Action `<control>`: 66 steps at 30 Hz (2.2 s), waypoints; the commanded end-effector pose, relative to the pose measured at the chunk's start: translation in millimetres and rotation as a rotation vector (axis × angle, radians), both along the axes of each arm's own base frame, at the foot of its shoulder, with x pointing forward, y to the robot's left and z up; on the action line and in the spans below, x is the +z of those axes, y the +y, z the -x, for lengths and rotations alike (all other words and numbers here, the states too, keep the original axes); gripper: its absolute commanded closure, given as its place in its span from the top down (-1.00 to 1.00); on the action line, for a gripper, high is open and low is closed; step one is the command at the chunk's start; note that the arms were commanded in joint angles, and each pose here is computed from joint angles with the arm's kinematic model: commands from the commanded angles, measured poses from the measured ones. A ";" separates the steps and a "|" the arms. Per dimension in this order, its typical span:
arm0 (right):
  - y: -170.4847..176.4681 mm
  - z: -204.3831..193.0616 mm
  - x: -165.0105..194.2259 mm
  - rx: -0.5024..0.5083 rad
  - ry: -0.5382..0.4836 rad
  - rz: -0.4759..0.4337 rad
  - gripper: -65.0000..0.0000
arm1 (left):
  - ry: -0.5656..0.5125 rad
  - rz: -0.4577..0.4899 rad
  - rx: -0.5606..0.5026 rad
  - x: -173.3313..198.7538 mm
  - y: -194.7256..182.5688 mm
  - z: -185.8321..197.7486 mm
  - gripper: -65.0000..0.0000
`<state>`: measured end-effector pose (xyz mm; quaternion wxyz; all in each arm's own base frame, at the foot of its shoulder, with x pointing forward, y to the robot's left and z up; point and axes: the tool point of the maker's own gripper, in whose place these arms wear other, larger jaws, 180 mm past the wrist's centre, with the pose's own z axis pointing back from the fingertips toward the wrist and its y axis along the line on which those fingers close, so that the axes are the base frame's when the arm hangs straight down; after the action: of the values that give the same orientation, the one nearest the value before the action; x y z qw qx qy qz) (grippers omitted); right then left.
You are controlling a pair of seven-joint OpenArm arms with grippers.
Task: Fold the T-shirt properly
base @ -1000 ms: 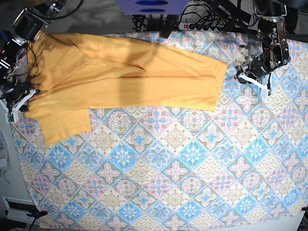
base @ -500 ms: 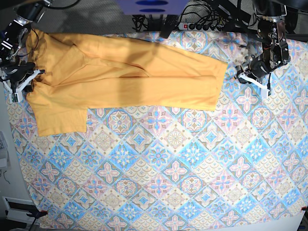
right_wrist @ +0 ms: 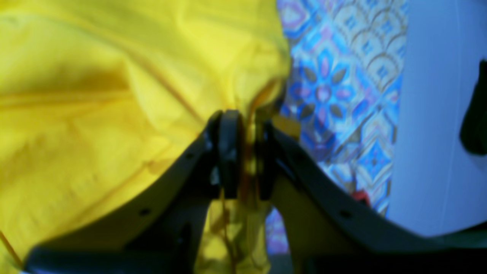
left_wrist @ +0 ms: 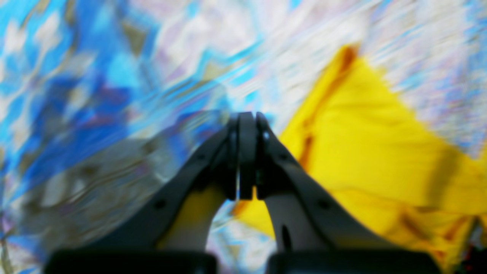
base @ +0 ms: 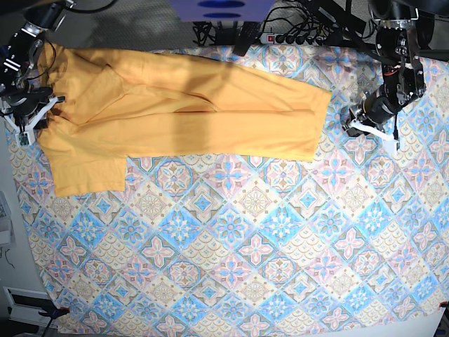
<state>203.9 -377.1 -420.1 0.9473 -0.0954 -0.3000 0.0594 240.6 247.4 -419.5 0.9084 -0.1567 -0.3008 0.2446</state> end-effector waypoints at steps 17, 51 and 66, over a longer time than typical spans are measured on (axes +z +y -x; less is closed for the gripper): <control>5.1 -5.8 5.3 -0.001 -0.044 -0.007 -0.70 | 0.002 0.208 -0.177 -15.7 -117.1 -41.5 -0.95; 21.9 -140.4 17.4 0.033 -0.213 -0.171 -0.15 | 0.226 -0.226 -0.053 -96.7 24.0 36.1 -0.95; 62.7 -167.4 -1.9 0.176 -0.152 -0.205 -0.14 | 0.288 -0.293 0.002 -91.3 75.4 71.5 -0.95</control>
<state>360.4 -305.4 -437.6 0.9258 0.0319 -0.3619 0.1040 222.2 280.0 -488.0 0.9274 -0.0932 -0.2942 0.2114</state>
